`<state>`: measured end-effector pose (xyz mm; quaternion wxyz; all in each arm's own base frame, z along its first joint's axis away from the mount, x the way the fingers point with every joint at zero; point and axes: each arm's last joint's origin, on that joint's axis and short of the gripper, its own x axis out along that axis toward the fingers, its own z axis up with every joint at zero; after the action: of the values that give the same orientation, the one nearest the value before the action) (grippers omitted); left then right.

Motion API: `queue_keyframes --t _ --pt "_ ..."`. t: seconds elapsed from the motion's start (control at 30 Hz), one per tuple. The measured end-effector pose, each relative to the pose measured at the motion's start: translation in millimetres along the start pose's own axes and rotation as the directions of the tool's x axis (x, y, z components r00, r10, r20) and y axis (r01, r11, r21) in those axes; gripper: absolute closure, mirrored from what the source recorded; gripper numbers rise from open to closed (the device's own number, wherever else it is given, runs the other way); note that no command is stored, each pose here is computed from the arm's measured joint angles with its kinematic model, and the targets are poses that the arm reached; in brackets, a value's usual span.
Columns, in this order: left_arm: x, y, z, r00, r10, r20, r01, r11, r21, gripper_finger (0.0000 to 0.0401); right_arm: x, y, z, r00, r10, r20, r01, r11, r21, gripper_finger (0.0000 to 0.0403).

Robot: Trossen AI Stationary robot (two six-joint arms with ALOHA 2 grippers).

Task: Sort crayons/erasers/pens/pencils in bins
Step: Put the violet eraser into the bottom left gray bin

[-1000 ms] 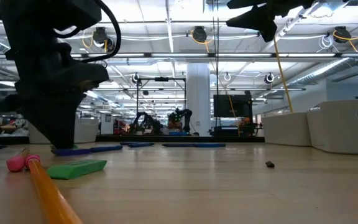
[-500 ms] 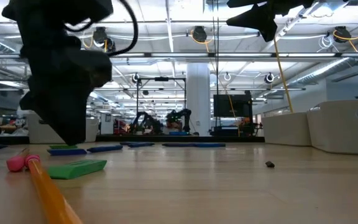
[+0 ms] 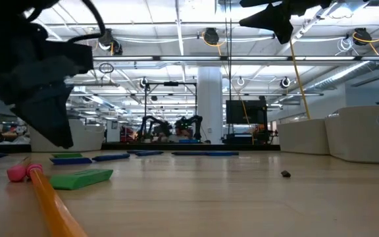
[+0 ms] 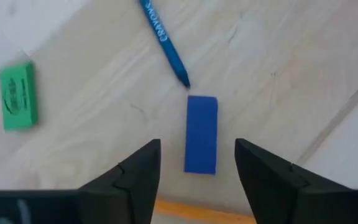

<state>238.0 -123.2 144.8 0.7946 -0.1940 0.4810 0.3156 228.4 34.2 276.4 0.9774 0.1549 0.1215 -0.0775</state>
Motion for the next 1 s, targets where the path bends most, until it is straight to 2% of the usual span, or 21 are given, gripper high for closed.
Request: queue_keyframes --t 0.1,0.2,0.33,0.57,0.73,0.83,1.0 --pt "5.2 2.6 -0.2 0.999 0.040 0.028 -0.041 0.999 0.032 0.0207 0.0 -0.5 0.1 1.000 -0.019 0.007 0.019 1.000 0.000 0.0216" --pt "14.4 0.9 5.7 1.000 0.028 0.007 -0.028 0.999 -0.017 0.0215 -0.1 -0.6 0.3 1.000 -0.020 0.008 0.020 1.000 -0.001 0.0216" --pt "20.4 -0.1 14.6 1.000 0.009 0.011 -0.009 1.000 -0.019 0.0221 -0.1 -0.3 0.8 1.000 -0.017 0.014 0.017 1.000 0.001 0.0216" --pt "29.5 8.3 28.8 0.992 -0.020 -0.124 0.021 1.000 0.008 0.0222 -0.3 1.5 5.1 0.998 0.001 0.055 -0.002 1.000 0.013 0.0216" --pt "31.9 12.4 33.8 0.985 -0.024 -0.172 0.022 1.000 -0.015 0.0221 -1.2 2.3 5.7 0.998 0.032 0.050 -0.029 0.998 -0.054 0.0216" --pt "32.9 12.6 36.3 0.982 -0.040 -0.182 0.032 0.998 -0.047 0.0213 -1.7 3.4 7.0 0.997 0.059 0.056 -0.057 0.997 -0.047 0.0216" --pt "35.1 14.0 41.6 0.974 -0.073 -0.214 0.056 0.995 -0.082 0.0172 -1.8 3.8 7.5 0.996 0.062 0.061 -0.062 0.998 -0.001 0.0216"
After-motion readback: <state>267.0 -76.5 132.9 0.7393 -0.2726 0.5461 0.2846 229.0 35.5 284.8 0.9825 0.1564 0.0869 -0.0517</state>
